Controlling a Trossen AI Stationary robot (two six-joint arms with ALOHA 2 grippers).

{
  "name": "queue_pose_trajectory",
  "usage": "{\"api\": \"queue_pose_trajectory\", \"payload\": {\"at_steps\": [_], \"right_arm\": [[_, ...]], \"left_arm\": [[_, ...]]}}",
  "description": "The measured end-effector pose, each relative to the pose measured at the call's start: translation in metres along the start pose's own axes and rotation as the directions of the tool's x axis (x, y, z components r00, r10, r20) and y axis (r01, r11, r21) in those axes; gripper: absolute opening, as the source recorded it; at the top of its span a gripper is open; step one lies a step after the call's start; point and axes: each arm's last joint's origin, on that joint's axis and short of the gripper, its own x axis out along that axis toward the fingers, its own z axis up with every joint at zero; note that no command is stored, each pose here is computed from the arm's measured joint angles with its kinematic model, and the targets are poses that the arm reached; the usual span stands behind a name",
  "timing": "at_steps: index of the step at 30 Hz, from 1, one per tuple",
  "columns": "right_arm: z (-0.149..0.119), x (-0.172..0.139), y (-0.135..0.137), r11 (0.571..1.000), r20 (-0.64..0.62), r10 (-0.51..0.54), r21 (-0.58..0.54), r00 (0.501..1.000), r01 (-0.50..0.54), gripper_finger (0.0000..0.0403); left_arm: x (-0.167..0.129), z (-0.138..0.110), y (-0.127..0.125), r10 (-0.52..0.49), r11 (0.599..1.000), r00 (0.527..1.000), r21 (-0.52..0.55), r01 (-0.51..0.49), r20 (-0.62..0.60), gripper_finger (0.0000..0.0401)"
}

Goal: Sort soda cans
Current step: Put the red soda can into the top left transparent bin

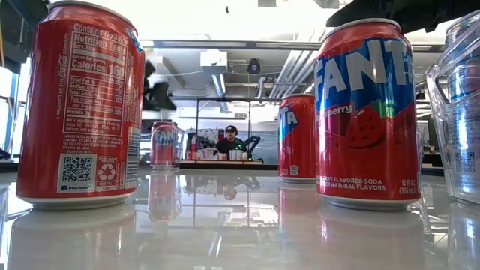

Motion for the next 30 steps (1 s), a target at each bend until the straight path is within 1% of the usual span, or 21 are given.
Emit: {"api": "queue_pose_trajectory", "payload": {"at_steps": [2,4,5,7,8,9,11,12,13,14,15,18,19,21,24,26,27,29,30], "right_arm": [[0.000,0.000,0.000,1.000,0.000,0.000,0.000,1.000,0.000,0.0348],[0.000,0.000,0.000,1.000,0.000,-0.001,0.000,1.000,0.001,0.0348],[0.000,0.000,0.000,1.000,0.000,-0.001,0.000,1.000,0.001,0.0348],[0.000,0.000,0.000,1.000,0.000,-0.002,0.000,1.000,0.002,0.0348],[0.000,0.000,0.000,1.000,0.001,-0.005,0.000,1.000,0.005,0.0348],[0.000,0.000,0.000,1.000,0.002,-0.008,0.000,1.000,0.008,0.0348],[0.000,0.000,0.000,1.000,0.004,-0.015,0.000,1.000,0.015,0.0348],[0.000,0.000,0.000,1.000,0.004,-0.015,0.000,1.000,0.015,0.0348],[0.000,0.000,0.000,1.000,0.004,-0.015,0.000,1.000,0.015,0.0348],[0.000,0.000,0.000,1.000,0.004,-0.015,0.006,1.000,0.015,0.0348],[0.000,0.000,0.000,1.000,0.004,-0.015,0.010,1.000,0.015,0.0348],[0.000,0.000,0.000,1.000,0.004,-0.015,0.016,1.000,0.014,0.0348],[0.000,0.000,0.000,1.000,0.004,-0.014,0.016,1.000,0.014,0.0348],[0.000,0.000,0.000,1.000,0.004,-0.015,0.016,1.000,0.015,0.0348],[0.000,0.000,0.000,1.000,0.004,-0.014,0.016,1.000,0.014,0.0348],[0.000,0.000,0.000,1.000,0.004,-0.014,0.020,1.000,0.014,0.0348],[0.000,0.000,0.000,1.000,0.004,-0.014,0.024,1.000,0.014,0.0348],[0.000,0.000,0.000,1.000,0.004,-0.014,0.027,1.000,0.014,0.0348],[0.000,0.000,0.000,1.000,0.004,-0.014,0.027,1.000,0.014,0.0348]], "left_arm": [[-0.011,0.008,-0.008,-0.051,0.999,0.998,0.008,0.051,0.022,0.0340],[-0.025,0.015,-0.021,-0.135,0.991,0.990,-0.009,0.135,0.028,0.0338],[-0.032,0.017,-0.029,-0.191,0.981,0.981,-0.022,0.192,0.026,0.0338],[-0.048,0.019,-0.048,-0.313,0.949,0.950,-0.018,0.314,0.011,0.0337],[-0.056,0.019,-0.059,-0.383,0.924,0.924,-0.003,0.383,0.001,0.0337],[-0.066,0.019,-0.071,-0.457,0.889,0.889,0.016,0.457,-0.007,0.0337],[-0.087,0.019,-0.096,-0.598,0.801,0.802,0.045,0.597,-0.004,0.0337],[-0.099,0.020,-0.108,-0.653,0.757,0.758,0.053,0.652,0.007,0.0337],[-0.111,0.020,-0.120,-0.692,0.721,0.722,0.068,0.689,0.016,0.0337],[-0.123,0.018,-0.130,-0.718,0.694,0.695,0.087,0.715,0.020,0.0337],[-0.135,0.017,-0.139,-0.734,0.676,0.679,0.109,0.728,0.023,0.0337],[-0.166,0.009,-0.157,-0.751,0.651,0.660,0.183,0.736,0.019,0.0337],[-0.175,0.006,-0.161,-0.766,0.631,0.643,0.205,0.748,0.006,0.0337],[-0.190,0.000,-0.169,-0.810,0.567,0.586,0.226,0.792,-0.018,0.0337],[-0.211,-0.008,-0.177,-0.887,0.436,0.457,0.203,0.877,-0.065,0.0337],[-0.224,-0.012,-0.180,-0.913,0.387,0.402,0.157,0.909,-0.074,0.0337],[-0.230,-0.013,-0.181,-0.919,0.377,0.388,0.126,0.918,-0.072,0.0337],[-0.242,-0.015,-0.184,-0.916,0.391,0.396,0.082,0.917,-0.066,0.0337],[-0.249,-0.014,-0.187,-0.913,0.399,0.404,0.079,0.913,-0.060,0.0337]]}}
